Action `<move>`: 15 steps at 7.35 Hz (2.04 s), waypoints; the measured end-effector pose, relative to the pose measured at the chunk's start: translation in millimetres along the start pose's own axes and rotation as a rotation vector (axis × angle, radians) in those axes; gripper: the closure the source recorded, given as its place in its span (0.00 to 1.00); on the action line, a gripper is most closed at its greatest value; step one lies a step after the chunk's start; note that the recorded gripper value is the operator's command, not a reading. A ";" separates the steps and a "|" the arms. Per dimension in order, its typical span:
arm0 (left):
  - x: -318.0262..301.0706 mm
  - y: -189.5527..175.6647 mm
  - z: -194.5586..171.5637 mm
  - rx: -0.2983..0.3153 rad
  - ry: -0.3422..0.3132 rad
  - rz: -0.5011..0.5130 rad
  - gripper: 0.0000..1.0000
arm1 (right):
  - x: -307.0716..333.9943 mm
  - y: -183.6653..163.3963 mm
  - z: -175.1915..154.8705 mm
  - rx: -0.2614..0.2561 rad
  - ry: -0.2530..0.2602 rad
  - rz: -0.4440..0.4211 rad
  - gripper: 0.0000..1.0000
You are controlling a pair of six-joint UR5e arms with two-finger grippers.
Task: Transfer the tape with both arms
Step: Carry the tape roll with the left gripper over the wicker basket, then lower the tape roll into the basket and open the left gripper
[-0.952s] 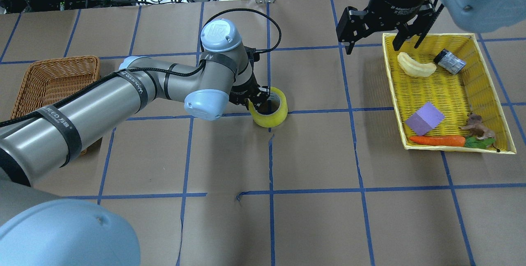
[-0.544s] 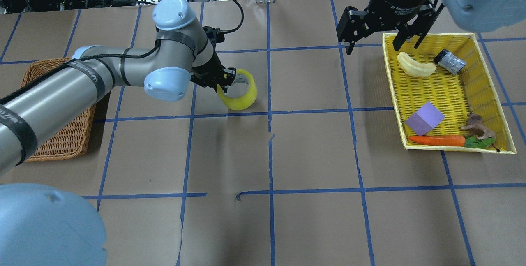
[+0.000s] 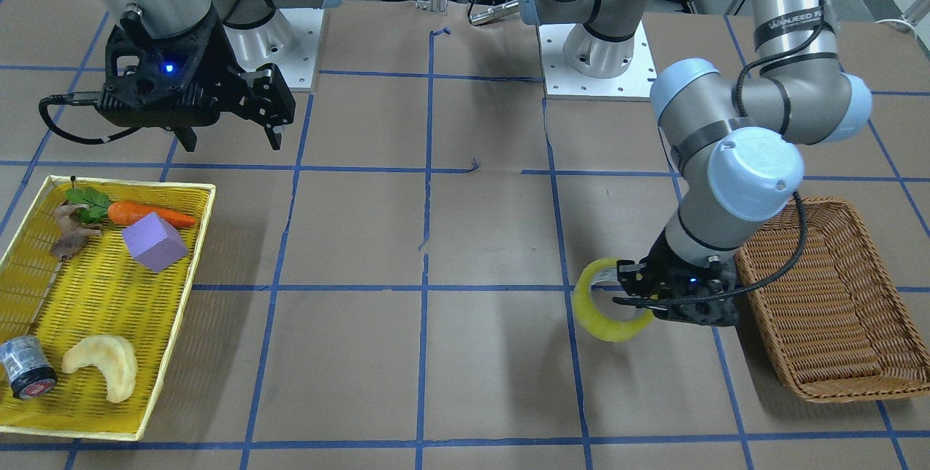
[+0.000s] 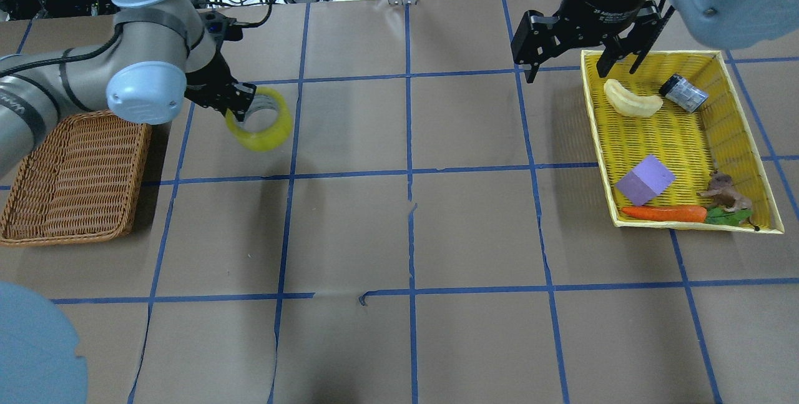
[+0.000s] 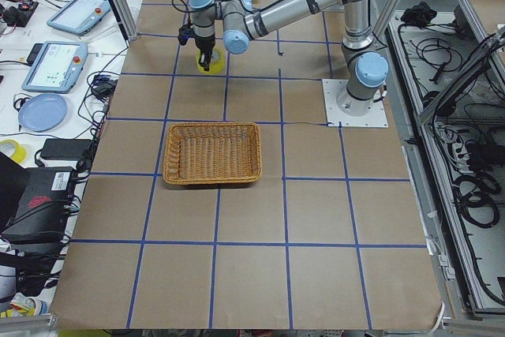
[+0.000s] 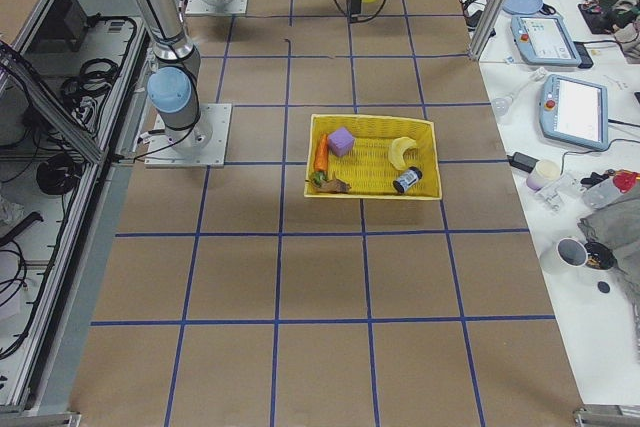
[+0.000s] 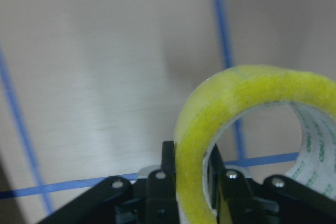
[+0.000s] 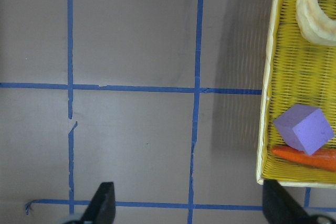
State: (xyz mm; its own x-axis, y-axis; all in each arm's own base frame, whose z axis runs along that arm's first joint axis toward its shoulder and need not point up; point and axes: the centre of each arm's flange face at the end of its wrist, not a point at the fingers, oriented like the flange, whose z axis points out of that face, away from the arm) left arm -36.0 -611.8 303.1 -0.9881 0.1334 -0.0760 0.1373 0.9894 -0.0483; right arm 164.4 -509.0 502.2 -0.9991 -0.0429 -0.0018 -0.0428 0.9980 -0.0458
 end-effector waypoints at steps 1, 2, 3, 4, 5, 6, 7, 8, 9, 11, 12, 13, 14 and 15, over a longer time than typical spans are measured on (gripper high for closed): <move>-46.1 11.0 -10.2 -0.013 -0.038 0.001 1.00 | -0.3 0.0 0.0 0.000 -0.001 0.000 0.00; -100.8 27.5 -19.1 -0.027 -0.064 0.011 1.00 | -0.7 0.1 -0.1 0.000 -0.002 -0.001 0.00; -160.8 49.6 -23.3 -0.042 -0.076 0.031 1.00 | -0.9 0.2 -0.1 0.000 -0.003 -0.001 0.00; -215.7 74.3 -21.7 -0.055 -0.076 0.041 1.00 | -1.2 0.2 0.0 -0.001 -0.004 -0.001 0.00; -256.9 95.0 -17.2 -0.065 -0.076 0.040 1.00 | -1.3 0.3 0.1 -0.001 -0.005 -0.002 0.00; -280.7 106.7 -11.6 -0.067 -0.078 0.042 1.00 | -1.3 0.3 0.1 -0.001 -0.005 -0.002 0.00; -292.0 110.6 -5.5 -0.063 -0.085 0.046 1.00 | -1.4 0.3 0.1 -0.001 -0.006 -0.002 0.00; -296.9 108.5 6.4 -0.047 -0.073 0.046 1.00 | -1.5 0.4 0.2 -0.001 -0.007 -0.002 0.00; -298.0 102.9 25.2 -0.019 -0.039 0.042 1.00 | -1.6 0.8 0.5 -0.002 -0.008 -0.002 0.00; -298.9 94.6 60.8 0.014 0.002 0.032 0.74 | -1.6 1.2 1.7 -0.004 -0.008 -0.002 0.00; -299.7 93.1 70.0 0.015 0.008 0.031 0.63 | -1.6 1.2 1.9 -0.004 -0.008 -0.002 0.00; -300.3 92.4 73.7 0.015 0.009 0.034 0.47 | -1.6 1.3 2.1 -0.004 -0.008 -0.002 0.00; -301.4 91.8 74.1 0.017 0.007 0.038 0.07 | -1.6 1.3 2.2 -0.004 -0.008 -0.002 0.00; -303.2 90.3 72.2 0.032 -0.009 0.040 0.00 | -1.6 1.4 2.2 -0.005 -0.008 -0.002 0.00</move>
State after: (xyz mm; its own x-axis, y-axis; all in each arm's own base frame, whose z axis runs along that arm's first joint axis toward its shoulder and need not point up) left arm 280.9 -567.0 249.9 -0.9812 0.1722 -0.0877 0.1790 0.9809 -0.0765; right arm 165.9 -507.7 499.9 -0.9989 -0.0448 -0.0099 -0.0444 0.9982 -0.0412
